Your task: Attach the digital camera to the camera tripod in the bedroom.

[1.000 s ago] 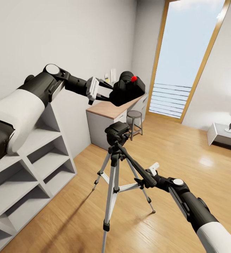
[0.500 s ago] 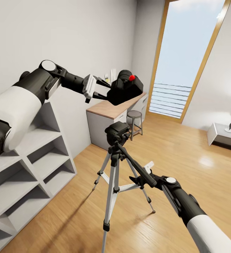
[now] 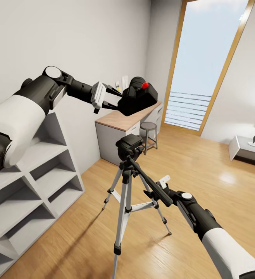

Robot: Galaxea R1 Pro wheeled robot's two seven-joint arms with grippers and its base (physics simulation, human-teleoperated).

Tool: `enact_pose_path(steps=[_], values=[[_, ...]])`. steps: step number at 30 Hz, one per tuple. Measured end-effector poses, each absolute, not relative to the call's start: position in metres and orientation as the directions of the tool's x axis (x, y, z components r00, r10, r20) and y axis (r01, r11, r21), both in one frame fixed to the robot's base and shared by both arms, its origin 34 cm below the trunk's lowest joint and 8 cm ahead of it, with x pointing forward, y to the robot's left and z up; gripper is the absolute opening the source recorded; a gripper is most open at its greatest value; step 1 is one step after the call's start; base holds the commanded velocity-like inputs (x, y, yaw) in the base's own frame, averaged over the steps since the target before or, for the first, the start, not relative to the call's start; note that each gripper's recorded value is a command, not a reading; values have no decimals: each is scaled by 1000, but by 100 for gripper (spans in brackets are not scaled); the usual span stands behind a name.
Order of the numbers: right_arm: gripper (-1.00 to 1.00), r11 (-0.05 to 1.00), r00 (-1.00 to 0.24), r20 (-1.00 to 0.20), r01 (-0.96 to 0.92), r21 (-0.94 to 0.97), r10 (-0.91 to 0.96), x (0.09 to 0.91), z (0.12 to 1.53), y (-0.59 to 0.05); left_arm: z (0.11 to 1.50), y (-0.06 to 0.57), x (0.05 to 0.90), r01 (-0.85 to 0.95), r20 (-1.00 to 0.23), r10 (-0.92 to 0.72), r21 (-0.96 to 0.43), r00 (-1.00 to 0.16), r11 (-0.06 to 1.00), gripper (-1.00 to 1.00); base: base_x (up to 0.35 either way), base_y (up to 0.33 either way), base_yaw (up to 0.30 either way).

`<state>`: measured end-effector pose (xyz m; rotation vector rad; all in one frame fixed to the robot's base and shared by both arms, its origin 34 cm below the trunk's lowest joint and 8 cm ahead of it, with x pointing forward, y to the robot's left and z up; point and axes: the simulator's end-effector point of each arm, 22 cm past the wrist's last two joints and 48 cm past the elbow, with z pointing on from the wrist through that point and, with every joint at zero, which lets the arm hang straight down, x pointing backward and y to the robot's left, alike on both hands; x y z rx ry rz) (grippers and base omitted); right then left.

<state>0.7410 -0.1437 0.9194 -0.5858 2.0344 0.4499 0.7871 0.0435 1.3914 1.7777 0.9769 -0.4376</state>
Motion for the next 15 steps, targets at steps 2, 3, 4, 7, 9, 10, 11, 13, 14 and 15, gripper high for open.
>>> enact_pose_path(steps=[2, 3, 4, 7, 9, 10, 11, 13, 14, 15], values=[[100, 821, -444, -867, -566, 76, -225, 742, 919, -144, 1391, 44, 787, 783, -680, 414, 602, 605, -154, -100, 0, 0, 0], [100, 822, -444, -867, -564, 74, -226, 743, 919, -144, 1391, 44, 787, 783, -681, 414, 603, 605, -153, -100, 0, 0, 0], [100, 823, -443, -867, -563, 72, -227, 743, 919, -145, 1391, 44, 787, 783, -681, 413, 603, 605, -153, -100, 0, 0, 0], [100, 823, -434, -868, -566, 54, -242, 744, 919, -146, 1391, 43, 787, 783, -681, 413, 602, 604, -153, -100, 0, 0, 0], [100, 819, -420, -871, -573, 36, -256, 745, 920, -146, 1391, 43, 787, 784, -682, 413, 601, 604, -153, -100, 0, 0, 0], [100, 817, -412, -872, -576, 25, -264, 745, 920, -146, 1391, 43, 787, 785, -683, 413, 601, 603, -152, -100, 0, 0, 0], [100, 814, -404, -874, -580, 15, -272, 745, 921, -146, 1391, 43, 787, 785, -683, 413, 601, 603, -152, -100, 0, 0, 0], [100, 808, -389, -874, -589, -7, -291, 745, 921, -145, 1391, 43, 787, 786, -684, 414, 600, 601, -152, -100, 0, 0, 0], [100, 804, -383, -873, -594, -17, -301, 745, 920, -145, 1391, 43, 787, 786, -684, 413, 599, 601, -152, -100, 0, 0, 0], [100, 801, -377, -872, -599, -28, -312, 745, 920, -145, 1391, 43, 787, 786, -684, 413, 599, 601, -152, -100, 0, 0, 0]])
